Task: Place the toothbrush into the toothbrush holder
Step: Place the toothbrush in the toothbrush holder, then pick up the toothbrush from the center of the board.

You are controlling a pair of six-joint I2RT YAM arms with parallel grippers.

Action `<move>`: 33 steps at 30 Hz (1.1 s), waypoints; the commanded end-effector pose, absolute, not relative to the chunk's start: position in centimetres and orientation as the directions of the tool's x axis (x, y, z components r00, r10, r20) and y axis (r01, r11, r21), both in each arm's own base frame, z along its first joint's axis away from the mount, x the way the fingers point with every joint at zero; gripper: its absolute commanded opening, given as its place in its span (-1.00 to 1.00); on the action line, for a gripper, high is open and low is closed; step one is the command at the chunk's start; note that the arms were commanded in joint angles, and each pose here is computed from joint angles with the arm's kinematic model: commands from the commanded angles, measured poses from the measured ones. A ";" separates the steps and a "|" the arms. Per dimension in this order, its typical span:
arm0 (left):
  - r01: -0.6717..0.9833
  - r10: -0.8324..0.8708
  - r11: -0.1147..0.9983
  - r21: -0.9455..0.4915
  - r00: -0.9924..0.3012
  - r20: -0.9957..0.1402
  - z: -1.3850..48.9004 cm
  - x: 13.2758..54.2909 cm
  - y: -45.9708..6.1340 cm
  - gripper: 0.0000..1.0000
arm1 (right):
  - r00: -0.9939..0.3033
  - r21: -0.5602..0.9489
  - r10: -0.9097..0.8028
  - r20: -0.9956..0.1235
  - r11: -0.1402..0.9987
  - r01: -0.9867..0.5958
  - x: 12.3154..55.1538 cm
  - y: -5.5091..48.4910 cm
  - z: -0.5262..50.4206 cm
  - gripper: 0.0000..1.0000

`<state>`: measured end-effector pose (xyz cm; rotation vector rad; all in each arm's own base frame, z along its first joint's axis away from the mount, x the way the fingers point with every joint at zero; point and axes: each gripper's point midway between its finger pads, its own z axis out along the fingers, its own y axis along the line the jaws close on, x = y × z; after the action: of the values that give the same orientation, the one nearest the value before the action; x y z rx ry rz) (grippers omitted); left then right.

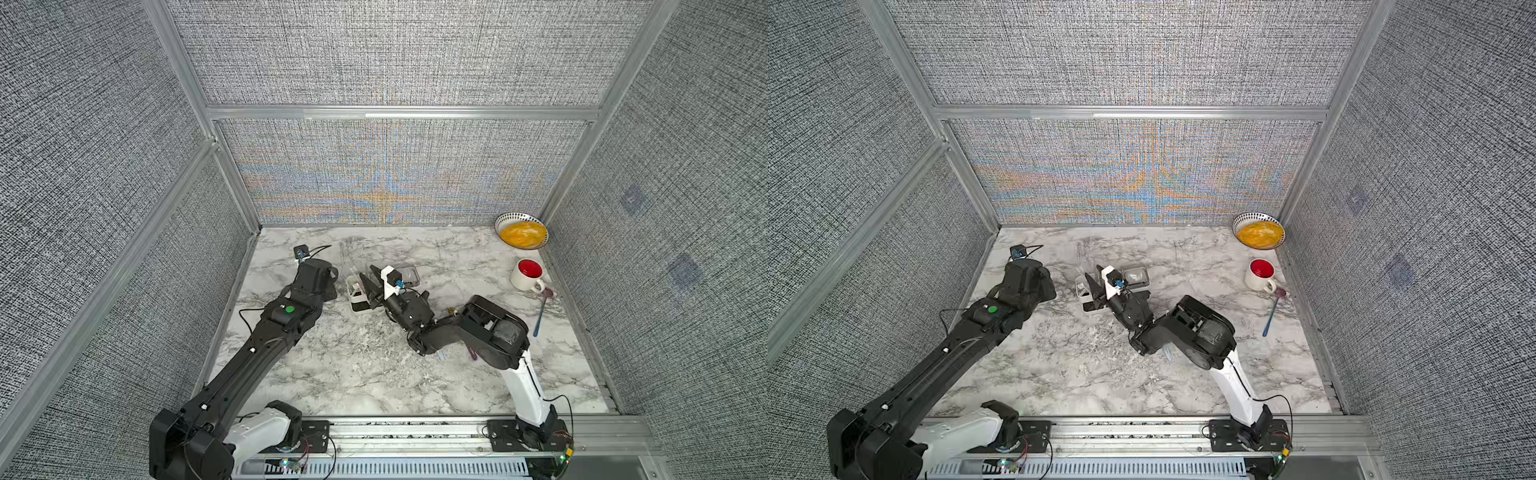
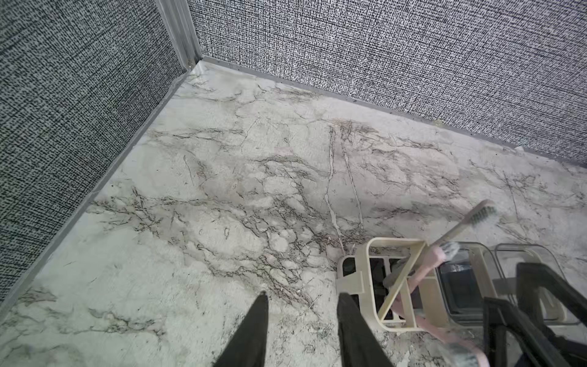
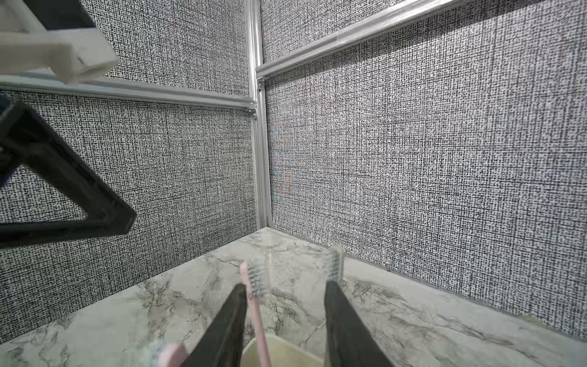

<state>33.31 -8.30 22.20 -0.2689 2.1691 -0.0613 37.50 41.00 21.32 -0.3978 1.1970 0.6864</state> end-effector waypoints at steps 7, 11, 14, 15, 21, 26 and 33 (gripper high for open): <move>-0.165 -0.232 0.972 -0.168 -0.540 -0.809 22.5 33.5 -8.5 -0.22 | 0.255 0.086 0.330 -0.909 0.746 -0.660 36.2 38.9 25.1 0.00; -0.163 -0.236 0.971 -0.175 -0.539 -0.809 22.5 33.4 -8.5 -0.22 | 0.251 0.093 0.336 -0.908 0.744 -0.662 35.1 37.6 26.6 0.04; -0.158 -0.234 0.972 -0.175 -0.540 -0.809 22.6 33.4 -8.6 -0.22 | 0.233 0.104 0.321 -0.918 0.762 -0.639 34.2 35.7 27.9 0.09; -0.157 -0.234 0.972 -0.177 -0.540 -0.809 22.6 33.4 -8.7 -0.22 | 0.210 0.102 0.293 -0.933 0.772 -0.628 33.9 35.1 27.4 0.12; -0.141 -0.234 0.972 -0.187 -0.556 -0.797 22.1 33.7 -9.2 -0.22 | -0.004 0.059 0.068 -0.998 0.837 -0.544 32.6 31.2 25.0 0.30; -0.119 -0.238 0.971 -0.207 -0.579 -0.780 21.4 34.1 -10.2 -0.22 | -0.176 0.067 -0.024 -0.984 0.869 -0.490 30.0 26.5 20.9 0.34; -0.042 -0.230 0.965 -0.257 -0.601 -0.766 21.5 34.4 -12.0 -0.22 | -0.367 0.094 -0.104 -0.924 0.870 -0.484 27.8 24.4 15.3 0.35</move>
<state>34.03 -10.87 20.64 -0.2167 2.2262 -0.1885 28.74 24.96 18.80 -0.4081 1.7835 0.4422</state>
